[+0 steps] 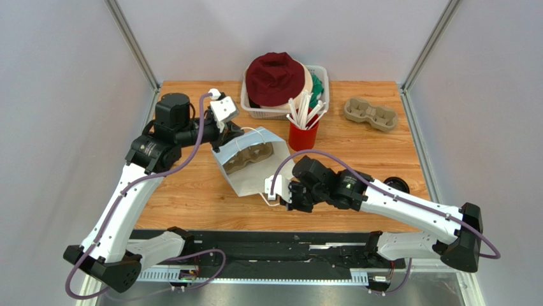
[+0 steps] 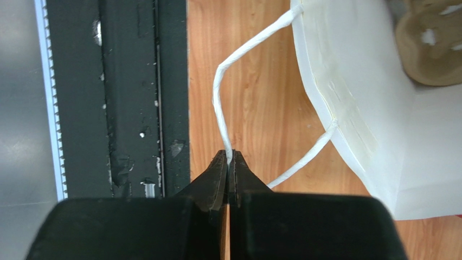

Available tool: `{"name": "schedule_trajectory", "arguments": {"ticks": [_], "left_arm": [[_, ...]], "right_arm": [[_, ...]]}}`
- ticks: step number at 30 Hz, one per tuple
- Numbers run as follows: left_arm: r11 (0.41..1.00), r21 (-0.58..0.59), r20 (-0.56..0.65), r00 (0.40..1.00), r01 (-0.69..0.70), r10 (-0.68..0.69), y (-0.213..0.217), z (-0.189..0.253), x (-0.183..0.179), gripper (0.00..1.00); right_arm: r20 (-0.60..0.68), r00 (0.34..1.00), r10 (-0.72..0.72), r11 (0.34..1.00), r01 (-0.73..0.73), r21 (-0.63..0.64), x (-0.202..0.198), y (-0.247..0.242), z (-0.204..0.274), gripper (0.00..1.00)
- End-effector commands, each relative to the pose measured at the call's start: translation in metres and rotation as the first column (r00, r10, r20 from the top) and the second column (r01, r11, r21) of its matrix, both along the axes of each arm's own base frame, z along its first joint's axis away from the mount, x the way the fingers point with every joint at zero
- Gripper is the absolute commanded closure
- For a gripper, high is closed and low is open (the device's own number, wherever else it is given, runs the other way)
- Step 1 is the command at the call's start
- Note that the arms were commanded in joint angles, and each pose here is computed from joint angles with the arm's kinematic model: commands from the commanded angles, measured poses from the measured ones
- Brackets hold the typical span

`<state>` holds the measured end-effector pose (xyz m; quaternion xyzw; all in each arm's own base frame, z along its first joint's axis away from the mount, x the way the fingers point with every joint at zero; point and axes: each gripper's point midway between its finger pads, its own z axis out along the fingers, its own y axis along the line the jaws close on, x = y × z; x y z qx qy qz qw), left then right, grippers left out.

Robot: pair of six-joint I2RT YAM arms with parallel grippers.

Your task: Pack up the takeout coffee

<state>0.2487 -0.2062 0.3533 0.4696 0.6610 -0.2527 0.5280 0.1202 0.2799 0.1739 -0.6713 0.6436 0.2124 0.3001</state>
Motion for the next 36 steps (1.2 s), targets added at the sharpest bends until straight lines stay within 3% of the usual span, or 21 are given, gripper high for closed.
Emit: {"name": "schedule_trajectory", "arguments": {"ticks": [1,12,20,28,36], "left_arm": [[0.995,0.057,0.014,0.996,0.082,-0.083,0.002,-0.020,-0.019,0.95],[0.984,0.105,-0.013,0.990,0.142,-0.142,0.007,-0.043,-0.042,0.96],[0.989,0.097,0.011,0.993,0.112,-0.114,0.009,-0.031,-0.038,0.96],[0.995,0.085,0.087,0.995,-0.054,0.046,0.018,-0.003,-0.004,0.96],[0.970,0.041,0.149,0.962,-0.239,0.230,0.029,0.025,0.034,0.94]], "right_arm": [[-0.001,0.998,0.062,0.998,-0.062,-0.003,-0.014,0.010,-0.010,1.00],[0.008,0.996,0.089,0.996,-0.089,-0.024,-0.024,0.017,-0.020,1.00],[0.062,0.996,0.065,0.998,-0.065,0.003,-0.014,0.022,0.003,1.00],[0.224,0.974,-0.018,0.999,0.009,0.040,0.021,0.032,0.040,1.00],[0.387,0.899,-0.205,0.975,0.151,0.165,0.070,0.050,0.096,1.00]]}}
